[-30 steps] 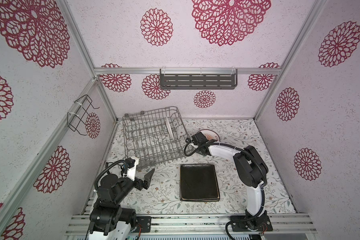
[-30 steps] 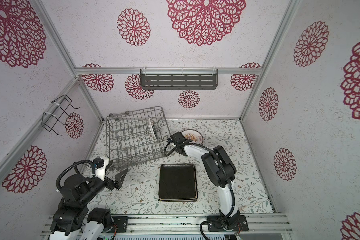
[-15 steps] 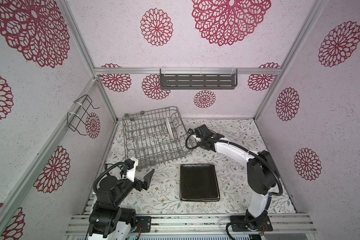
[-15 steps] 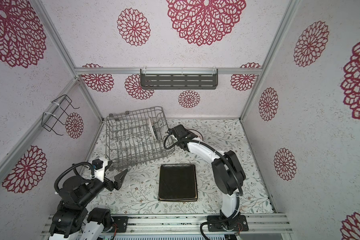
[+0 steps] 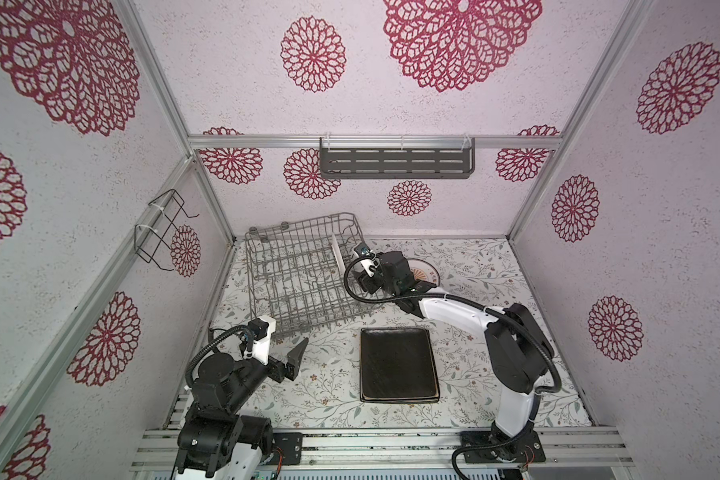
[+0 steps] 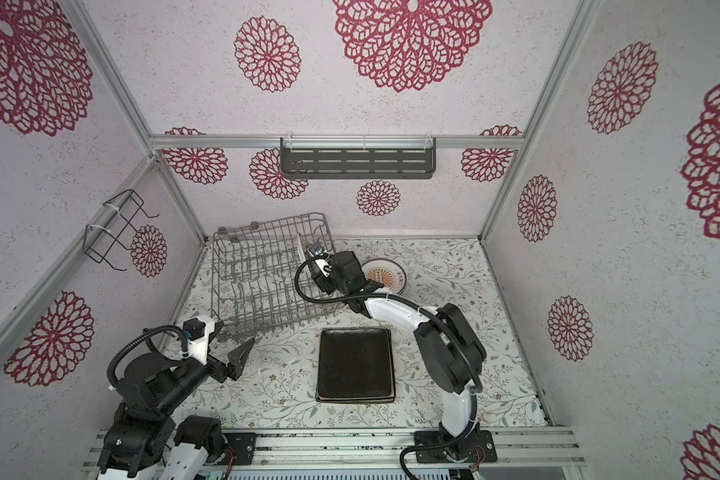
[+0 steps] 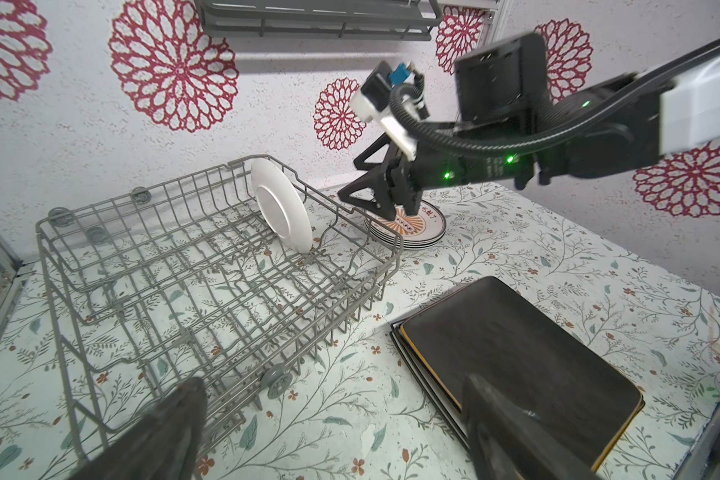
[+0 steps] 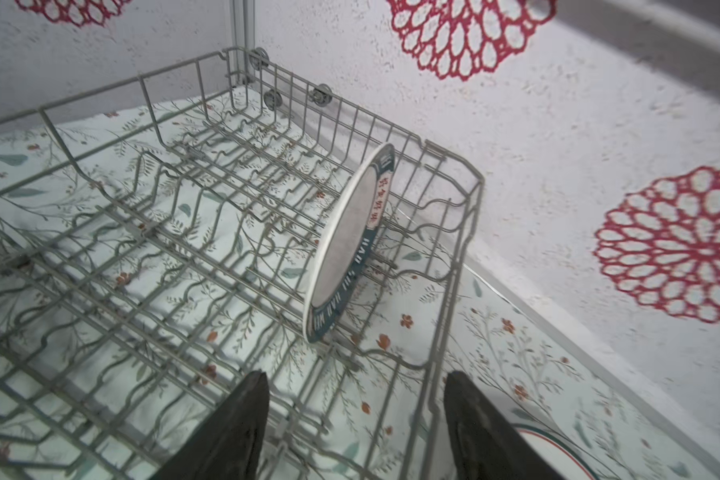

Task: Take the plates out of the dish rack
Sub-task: 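Reach the right gripper into the rack and grasp a green-rimmed white plate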

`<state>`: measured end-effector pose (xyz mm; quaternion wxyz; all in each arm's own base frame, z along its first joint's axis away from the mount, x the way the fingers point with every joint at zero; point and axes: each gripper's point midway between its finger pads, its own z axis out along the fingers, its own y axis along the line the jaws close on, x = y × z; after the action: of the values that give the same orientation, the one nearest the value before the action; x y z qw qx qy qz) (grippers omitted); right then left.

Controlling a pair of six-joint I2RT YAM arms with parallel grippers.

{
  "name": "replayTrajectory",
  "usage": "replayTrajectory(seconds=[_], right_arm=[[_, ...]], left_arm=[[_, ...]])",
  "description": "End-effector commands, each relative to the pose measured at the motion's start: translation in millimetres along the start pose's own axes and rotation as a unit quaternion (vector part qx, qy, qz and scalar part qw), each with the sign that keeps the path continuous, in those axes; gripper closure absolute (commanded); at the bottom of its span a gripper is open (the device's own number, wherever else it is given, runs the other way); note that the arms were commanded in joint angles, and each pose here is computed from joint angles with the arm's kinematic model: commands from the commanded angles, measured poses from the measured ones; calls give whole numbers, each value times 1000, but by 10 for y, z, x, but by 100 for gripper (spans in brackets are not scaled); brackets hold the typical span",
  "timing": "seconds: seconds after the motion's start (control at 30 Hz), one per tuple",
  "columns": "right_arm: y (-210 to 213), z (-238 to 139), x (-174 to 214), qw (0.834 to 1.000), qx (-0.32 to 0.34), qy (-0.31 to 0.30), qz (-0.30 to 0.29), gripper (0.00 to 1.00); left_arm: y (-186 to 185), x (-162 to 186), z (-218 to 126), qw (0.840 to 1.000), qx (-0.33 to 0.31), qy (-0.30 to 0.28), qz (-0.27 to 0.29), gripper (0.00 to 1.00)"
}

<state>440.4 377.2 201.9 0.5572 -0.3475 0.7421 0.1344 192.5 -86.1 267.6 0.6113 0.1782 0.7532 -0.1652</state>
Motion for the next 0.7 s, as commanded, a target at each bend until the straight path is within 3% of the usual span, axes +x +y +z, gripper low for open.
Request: replayTrajectory(seconds=[0.0,0.33,0.67], right_arm=[[72,39,-595,991,-44,-114,52,30],[133,479,-454,990,-52,-111,65,32],[81,809,-307,990,-44,-110,76,48]], left_arm=[[-32,-20,-36,1000,4,-10,18,3],[-40,-22,-33,1000,6,-13,20,3],[-51,-5,-2,1000,12,-7,21,3]])
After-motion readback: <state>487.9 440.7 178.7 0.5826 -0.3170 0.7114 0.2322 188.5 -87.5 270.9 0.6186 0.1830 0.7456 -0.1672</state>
